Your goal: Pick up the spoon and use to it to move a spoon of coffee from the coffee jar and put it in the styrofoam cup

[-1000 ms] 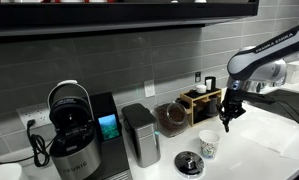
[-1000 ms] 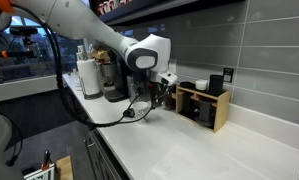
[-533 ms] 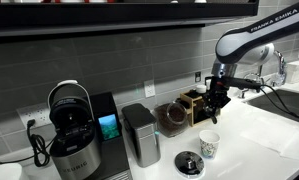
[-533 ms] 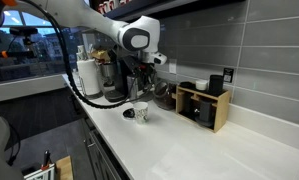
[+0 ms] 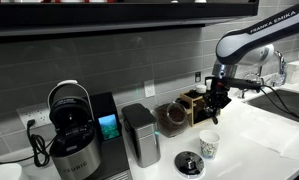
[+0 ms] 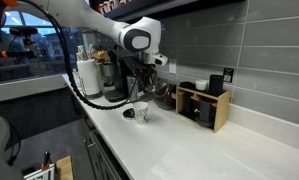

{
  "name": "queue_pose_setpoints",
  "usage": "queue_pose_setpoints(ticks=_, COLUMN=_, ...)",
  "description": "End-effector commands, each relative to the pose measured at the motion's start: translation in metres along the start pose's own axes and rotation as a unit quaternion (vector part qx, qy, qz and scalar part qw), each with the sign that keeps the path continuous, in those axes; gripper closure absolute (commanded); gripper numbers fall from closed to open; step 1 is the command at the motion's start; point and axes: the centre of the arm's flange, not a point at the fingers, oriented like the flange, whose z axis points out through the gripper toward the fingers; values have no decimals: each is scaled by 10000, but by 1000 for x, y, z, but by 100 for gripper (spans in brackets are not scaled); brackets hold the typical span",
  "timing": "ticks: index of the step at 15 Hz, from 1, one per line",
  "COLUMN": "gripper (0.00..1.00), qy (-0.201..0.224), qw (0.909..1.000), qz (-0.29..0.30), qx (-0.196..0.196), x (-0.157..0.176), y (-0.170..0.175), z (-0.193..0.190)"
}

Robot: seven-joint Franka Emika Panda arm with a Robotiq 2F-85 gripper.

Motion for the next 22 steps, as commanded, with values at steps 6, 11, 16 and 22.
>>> queue_pose_setpoints(ticks=6, gripper=99, qy=-278, qw=9881, qz=-1514, qx=0, x=21, y=-82, z=30)
queue_pose_setpoints(ticks=11, gripper=99, qy=-291, qw=9702, qz=-2384, qx=-317, x=40, y=-115, z=56)
queue_pose_setpoints(ticks=16, gripper=99, qy=5, qw=9651, qz=-2522, qx=-700, x=76, y=-106, z=65)
queue_pose_setpoints(ticks=22, gripper=97, qy=82, qw=9677, qz=-2426, qx=-681, x=74, y=-102, z=64)
